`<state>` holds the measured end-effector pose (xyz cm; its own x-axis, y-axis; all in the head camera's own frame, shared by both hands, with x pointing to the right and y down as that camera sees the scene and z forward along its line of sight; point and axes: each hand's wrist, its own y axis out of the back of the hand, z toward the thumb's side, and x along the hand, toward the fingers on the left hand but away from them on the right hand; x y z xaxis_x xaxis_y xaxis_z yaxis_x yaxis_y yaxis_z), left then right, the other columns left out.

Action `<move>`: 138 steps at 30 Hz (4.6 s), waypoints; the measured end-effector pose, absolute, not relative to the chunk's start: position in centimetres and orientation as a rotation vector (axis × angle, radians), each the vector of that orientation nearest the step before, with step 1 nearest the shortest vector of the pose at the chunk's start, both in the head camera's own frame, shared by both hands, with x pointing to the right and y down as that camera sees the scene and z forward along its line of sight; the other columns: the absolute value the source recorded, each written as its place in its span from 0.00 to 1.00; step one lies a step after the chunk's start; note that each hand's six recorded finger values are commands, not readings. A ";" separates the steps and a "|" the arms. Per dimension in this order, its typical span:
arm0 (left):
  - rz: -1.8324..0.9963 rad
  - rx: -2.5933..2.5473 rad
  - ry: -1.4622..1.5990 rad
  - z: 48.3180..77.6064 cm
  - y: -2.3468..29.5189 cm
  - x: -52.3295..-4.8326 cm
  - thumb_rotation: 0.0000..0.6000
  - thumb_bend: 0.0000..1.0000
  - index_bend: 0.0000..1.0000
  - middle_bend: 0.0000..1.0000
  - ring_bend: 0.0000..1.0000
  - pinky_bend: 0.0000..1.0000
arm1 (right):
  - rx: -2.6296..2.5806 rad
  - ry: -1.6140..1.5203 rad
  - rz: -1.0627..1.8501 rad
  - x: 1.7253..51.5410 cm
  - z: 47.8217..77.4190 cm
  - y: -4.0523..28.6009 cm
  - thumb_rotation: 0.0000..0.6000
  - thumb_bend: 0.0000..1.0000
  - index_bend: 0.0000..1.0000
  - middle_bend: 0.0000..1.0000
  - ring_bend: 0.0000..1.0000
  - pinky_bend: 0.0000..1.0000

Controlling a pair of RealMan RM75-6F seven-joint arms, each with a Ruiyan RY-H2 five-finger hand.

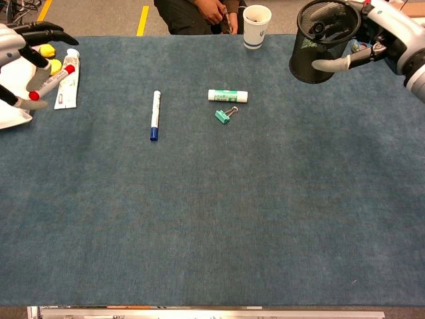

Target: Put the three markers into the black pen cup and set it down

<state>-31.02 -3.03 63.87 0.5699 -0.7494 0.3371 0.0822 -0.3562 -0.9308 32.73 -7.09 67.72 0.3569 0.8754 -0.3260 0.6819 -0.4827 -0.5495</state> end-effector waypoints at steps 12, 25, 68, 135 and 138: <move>-0.894 -1.873 0.714 57.9 -2.9 -29.5 1.00 0.22 0.69 0.11 0.00 0.13 | -2.397 -1.261 0.778 26.0 69.9 -6.8 1.00 0.16 0.39 0.35 0.28 0.30; -0.788 -1.998 0.788 56.2 -2.2 -27.4 1.00 0.22 0.69 0.11 0.00 0.13 | -2.474 -1.144 0.716 18.8 72.1 -6.1 1.00 0.16 0.39 0.35 0.28 0.30; -0.576 -2.274 0.725 56.6 -0.4 -20.3 1.00 0.22 0.68 0.11 0.00 0.13 | -2.550 -0.981 0.660 5.5 75.6 -4.6 1.00 0.16 0.39 0.35 0.28 0.30; -0.728 -2.048 0.843 57.7 -3.7 -24.7 1.00 0.17 0.01 0.00 0.00 0.04 | -2.443 -1.097 0.727 14.7 73.0 -8.3 1.00 0.16 0.39 0.35 0.28 0.30; -0.765 -2.011 0.828 58.1 -3.9 -25.6 1.00 0.17 0.04 0.00 0.00 0.04 | -2.420 -1.123 0.737 16.7 72.2 -8.8 1.00 0.16 0.39 0.35 0.28 0.30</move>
<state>-25.63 -3.93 58.11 0.6006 -0.7697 0.2164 -0.2774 -0.4545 -0.8465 16.73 -8.84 72.15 0.5450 0.7825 -0.3012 0.5879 -0.6128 -0.5282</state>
